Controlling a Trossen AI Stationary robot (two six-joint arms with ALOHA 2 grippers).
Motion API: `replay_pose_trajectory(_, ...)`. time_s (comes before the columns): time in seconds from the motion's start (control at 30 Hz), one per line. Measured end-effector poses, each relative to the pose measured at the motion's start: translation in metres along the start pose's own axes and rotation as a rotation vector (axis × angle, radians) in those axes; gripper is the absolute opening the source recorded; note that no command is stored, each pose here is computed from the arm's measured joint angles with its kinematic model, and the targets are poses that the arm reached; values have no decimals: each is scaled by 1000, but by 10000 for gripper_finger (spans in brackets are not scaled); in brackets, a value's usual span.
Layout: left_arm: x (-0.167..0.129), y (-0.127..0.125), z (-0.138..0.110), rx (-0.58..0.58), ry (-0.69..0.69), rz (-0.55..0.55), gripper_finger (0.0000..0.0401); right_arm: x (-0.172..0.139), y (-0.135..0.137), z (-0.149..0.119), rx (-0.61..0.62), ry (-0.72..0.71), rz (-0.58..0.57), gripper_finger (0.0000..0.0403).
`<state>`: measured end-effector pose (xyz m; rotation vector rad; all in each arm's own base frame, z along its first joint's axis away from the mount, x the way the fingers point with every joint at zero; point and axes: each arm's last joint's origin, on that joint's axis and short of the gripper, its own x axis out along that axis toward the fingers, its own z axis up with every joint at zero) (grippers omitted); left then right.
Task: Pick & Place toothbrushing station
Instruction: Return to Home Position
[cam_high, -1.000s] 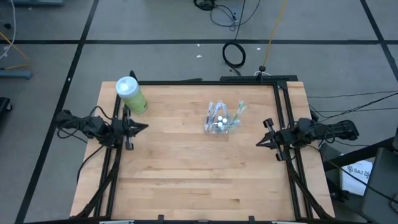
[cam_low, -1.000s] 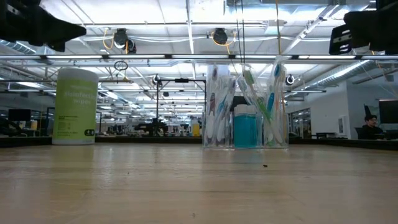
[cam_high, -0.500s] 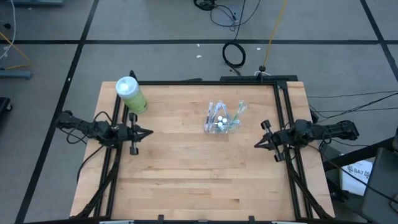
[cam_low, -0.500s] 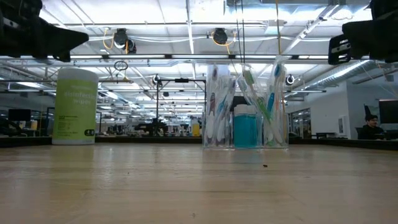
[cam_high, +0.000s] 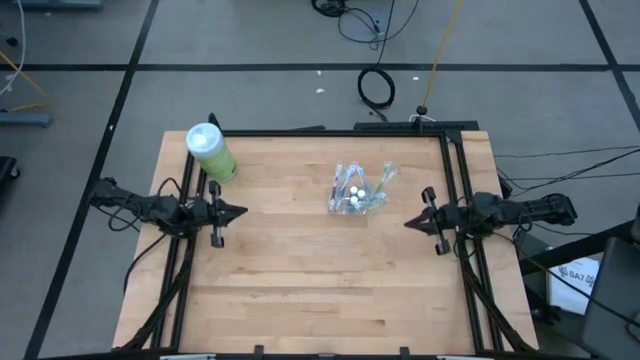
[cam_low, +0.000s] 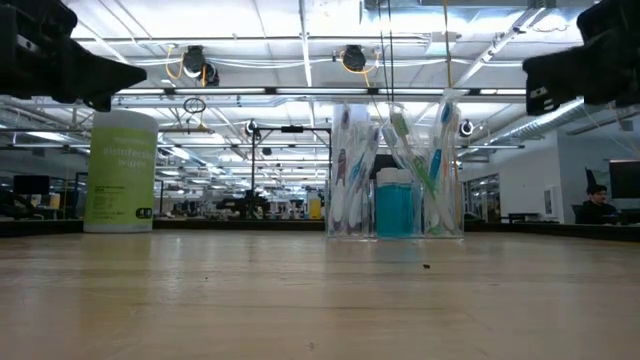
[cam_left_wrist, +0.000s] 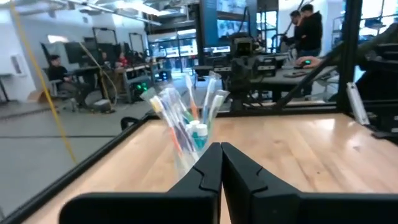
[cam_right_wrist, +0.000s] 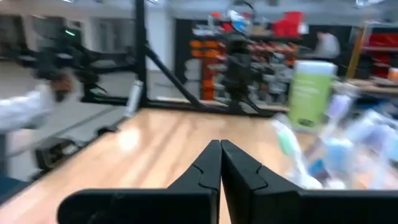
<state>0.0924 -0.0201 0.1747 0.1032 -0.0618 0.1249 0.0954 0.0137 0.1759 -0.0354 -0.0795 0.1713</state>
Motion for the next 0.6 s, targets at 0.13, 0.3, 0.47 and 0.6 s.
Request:
replay_pose_trajectory(0.13, 1, -1, -1, -23, 8, -28, 5, 0, -1, -3, 11, 34, -44, 0)
replay_pose_trajectory(0.3, 1, -1, -1, -24, 11, -31, 27, 0, -1, -4, 19, 45, -39, 3)
replay_pose_trajectory(0.47, 1, -1, 0, -29, 4, -30, 36, 0, -1, -4, 18, 45, -39, 8)
replay_pose_trajectory(0.6, 1, -1, 0, -27, 3, -30, 37, 0, -1, -4, 18, 46, -39, 8)
